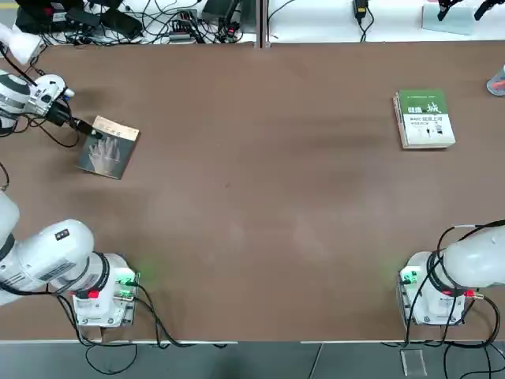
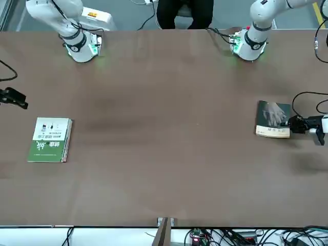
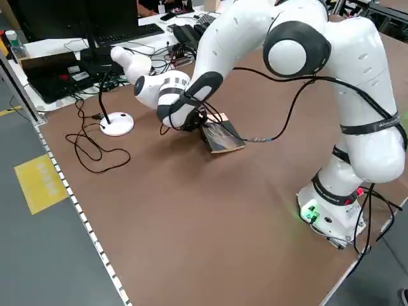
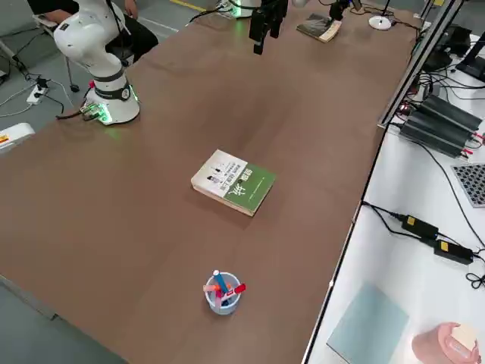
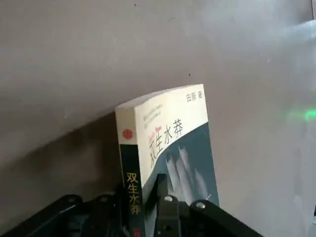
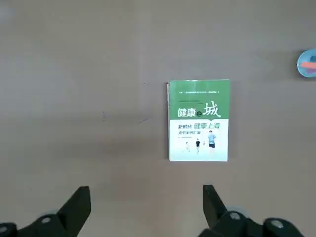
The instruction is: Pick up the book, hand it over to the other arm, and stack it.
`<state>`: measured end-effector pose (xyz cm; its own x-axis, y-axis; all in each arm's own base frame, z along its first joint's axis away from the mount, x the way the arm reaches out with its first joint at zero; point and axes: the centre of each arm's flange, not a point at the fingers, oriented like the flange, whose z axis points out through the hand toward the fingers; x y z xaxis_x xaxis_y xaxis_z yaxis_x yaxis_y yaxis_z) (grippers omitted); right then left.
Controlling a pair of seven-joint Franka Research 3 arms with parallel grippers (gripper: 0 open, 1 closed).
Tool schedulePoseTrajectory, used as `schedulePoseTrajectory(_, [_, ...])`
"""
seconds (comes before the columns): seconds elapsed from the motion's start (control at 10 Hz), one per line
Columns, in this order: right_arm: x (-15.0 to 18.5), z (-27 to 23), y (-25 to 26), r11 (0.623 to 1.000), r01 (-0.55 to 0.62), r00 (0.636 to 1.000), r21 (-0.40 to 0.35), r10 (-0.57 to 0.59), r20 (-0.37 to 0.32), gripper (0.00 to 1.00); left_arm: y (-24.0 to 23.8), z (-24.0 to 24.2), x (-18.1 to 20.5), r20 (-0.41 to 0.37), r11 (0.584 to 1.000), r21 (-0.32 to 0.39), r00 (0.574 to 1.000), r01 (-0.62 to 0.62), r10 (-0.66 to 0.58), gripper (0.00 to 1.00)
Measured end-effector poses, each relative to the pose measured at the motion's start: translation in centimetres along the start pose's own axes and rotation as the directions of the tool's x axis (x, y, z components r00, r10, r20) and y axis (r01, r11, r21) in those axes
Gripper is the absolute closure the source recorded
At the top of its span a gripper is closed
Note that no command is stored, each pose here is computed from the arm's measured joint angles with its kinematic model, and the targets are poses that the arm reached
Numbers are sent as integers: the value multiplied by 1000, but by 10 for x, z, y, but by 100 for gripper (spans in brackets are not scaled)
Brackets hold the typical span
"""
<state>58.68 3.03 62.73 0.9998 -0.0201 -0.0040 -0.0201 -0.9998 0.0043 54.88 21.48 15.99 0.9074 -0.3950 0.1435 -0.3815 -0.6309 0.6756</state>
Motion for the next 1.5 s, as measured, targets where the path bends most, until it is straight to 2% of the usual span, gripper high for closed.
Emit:
schedulePoseTrajectory(0.4, [0, 0, -4, 1000, 11, 1000, -20, -11, -1, 0, 3, -3, 3, 5, 1000, -19, 1000, -6, 6, 95])
schedulePoseTrajectory(0.7, [-2, 1, -4, 999, 44, 999, -22, -44, 11, 0, 14, -16, 15, 25, 997, -72, 1000, 21, -19, 96])
schedulePoseTrajectory(1.1, [-2, 1, -4, 998, 56, 998, -23, -56, 11, 0, 46, -42, 57, 72, 987, -108, 991, 121, -114, 96])
schedulePoseTrajectory(1.5, [0, -1, -4, 998, 56, 998, -26, -56, -6, 0, 108, -50, 114, 94, 977, -97, 979, 188, -179, 96])
